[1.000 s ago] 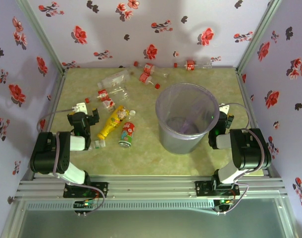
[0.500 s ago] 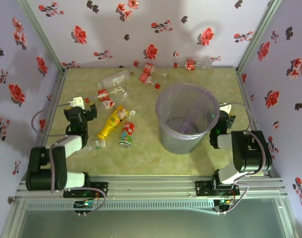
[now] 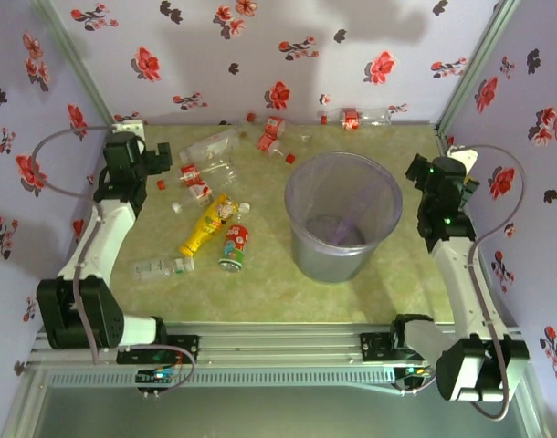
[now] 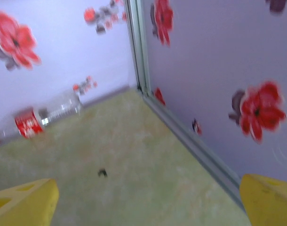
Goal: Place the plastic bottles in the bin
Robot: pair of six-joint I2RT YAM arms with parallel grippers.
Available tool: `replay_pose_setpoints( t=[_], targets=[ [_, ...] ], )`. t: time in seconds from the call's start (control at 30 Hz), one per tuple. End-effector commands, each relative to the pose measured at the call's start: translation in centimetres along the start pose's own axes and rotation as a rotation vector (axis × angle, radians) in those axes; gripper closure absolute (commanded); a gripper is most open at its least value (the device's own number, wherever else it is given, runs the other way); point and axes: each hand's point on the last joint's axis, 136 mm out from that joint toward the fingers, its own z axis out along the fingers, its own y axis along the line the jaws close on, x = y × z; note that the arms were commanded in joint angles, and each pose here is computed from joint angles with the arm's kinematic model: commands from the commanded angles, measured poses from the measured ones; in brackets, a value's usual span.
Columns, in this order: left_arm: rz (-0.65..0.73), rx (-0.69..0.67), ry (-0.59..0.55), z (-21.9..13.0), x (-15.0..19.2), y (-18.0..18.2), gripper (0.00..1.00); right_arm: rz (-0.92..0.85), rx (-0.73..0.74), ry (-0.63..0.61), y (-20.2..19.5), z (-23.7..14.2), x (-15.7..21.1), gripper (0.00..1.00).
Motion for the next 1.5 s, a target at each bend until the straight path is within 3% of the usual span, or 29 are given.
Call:
replay_pose_setpoints(
  t=[0.0, 0.2, 0.37, 0.6, 0.77, 0.83, 1.0, 1.13, 1.47],
  targets=[
    [0.118, 0.123, 0.16, 1.7, 2.4, -2.3, 0.0, -0.024, 0.005, 0.27, -1.0, -1.6, 5.7, 0.01],
    [0.196, 0.269, 0.258, 4.0, 3.2, -6.1, 0.01, -0.038, -0.144, 0.406, 0.7, -5.2, 6.3, 0.01],
    [0.266, 0.347, 0.349, 2.5, 6.5, -9.7, 0.02, 0.003, -0.228, 0.364, 1.3, -8.4, 4.0, 0.01],
    [0.117, 0.339, 0.41, -3.3, 8.2, -10.6, 0.01, 0.003, -0.274, 0.3, 1.7, -11.0, 0.1, 0.01],
    [0.112, 0.41, 0.474, -10.3, 10.2, -13.4, 0.06, 0.03, -0.504, 0.331, 5.7, -12.6, -0.8, 0.02],
    [0.108, 0.456, 0.529, -13.1, 12.2, -15.2, 0.09, 0.036, -0.611, 0.383, 7.6, -13.2, -0.4, 0.05],
    [0.067, 0.481, 0.657, -17.0, 16.9, -17.9, 0.13, 0.023, -0.672, 0.493, 9.2, -13.1, 1.2, 0.15],
    [0.024, 0.462, 0.716, -17.5, 19.8, -18.7, 0.16, -0.028, -0.711, 0.538, 10.4, -13.5, 2.4, 0.21],
    [0.007, 0.453, 0.77, -16.2, 23.2, -20.9, 0.24, -0.076, -0.616, 0.593, 9.3, -11.7, 4.6, 0.42]
  ],
)
